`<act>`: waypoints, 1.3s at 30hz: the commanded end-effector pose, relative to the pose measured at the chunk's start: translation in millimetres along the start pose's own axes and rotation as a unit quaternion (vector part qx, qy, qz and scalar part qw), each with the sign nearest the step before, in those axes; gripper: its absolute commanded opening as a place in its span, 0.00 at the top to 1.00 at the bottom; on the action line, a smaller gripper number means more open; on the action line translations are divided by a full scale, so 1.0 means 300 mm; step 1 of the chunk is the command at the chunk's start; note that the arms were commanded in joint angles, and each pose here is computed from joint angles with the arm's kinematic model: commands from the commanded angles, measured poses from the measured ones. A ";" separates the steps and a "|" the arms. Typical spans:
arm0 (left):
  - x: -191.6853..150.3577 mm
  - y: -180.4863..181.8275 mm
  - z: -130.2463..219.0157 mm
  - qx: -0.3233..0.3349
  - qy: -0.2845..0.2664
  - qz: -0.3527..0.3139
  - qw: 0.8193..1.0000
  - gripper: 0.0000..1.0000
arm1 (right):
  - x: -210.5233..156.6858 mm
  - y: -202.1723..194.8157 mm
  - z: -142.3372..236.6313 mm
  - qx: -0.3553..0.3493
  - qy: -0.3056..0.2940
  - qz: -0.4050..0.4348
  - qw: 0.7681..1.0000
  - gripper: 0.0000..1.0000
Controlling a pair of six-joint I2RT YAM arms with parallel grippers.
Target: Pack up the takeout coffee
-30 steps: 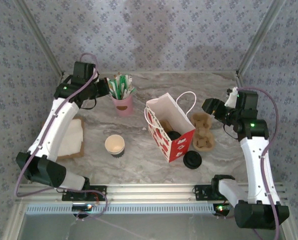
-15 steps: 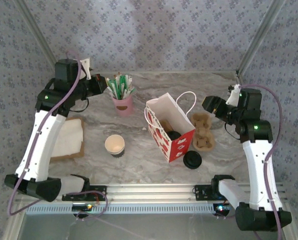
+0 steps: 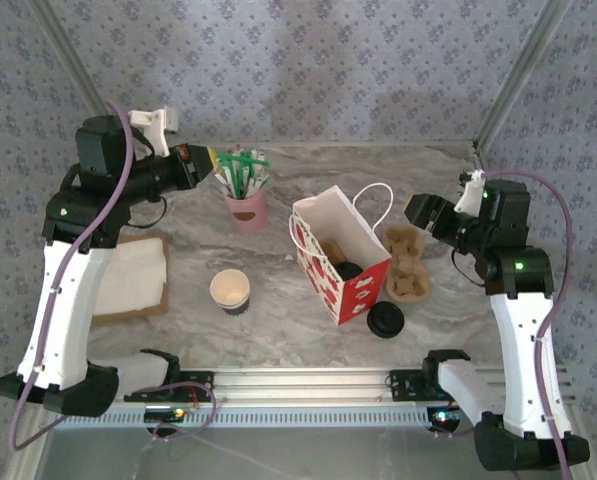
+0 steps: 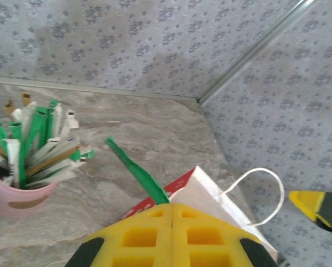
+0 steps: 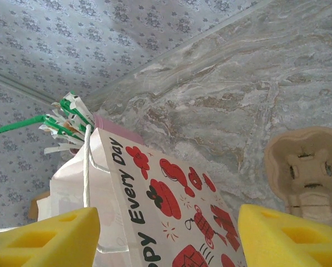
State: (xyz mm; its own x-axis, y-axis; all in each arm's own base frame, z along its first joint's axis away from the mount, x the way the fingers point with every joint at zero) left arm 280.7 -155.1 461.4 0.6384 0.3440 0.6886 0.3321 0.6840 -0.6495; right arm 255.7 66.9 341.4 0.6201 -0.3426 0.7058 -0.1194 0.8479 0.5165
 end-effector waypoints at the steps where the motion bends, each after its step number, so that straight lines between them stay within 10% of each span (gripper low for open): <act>1: 0.023 -0.126 0.052 -0.075 -0.009 -0.008 0.997 1.00 | 0.007 0.017 0.038 -0.003 -0.009 -0.002 1.000 0.31; 22: -0.089 -0.368 0.049 -0.203 0.067 -0.032 0.976 1.00 | 0.000 0.025 0.062 -0.004 -0.012 0.000 1.000 0.31; 39: -0.223 -0.357 -0.109 -0.122 0.138 -0.077 0.980 1.00 | -0.015 0.021 0.056 -0.004 -0.003 0.002 1.000 0.30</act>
State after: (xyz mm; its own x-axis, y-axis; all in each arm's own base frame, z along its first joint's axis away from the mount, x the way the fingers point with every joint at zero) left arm 225.6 -276.0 470.1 0.7496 0.0541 0.6597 0.5570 0.4867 -0.6729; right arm 244.4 67.5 343.3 0.6225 -0.3442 0.7029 -0.1141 0.8486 0.5166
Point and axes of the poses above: each hand's point on the last joint's axis, 136 mm out from that joint toward the fingers, its own z axis back along the fingers, its own y axis along the line the jaws close on, x = y × z, the point moved 1 cm from there along z, back along the fingers, and after that the axes turned 6 degrees about z, right-handed, at the moved point
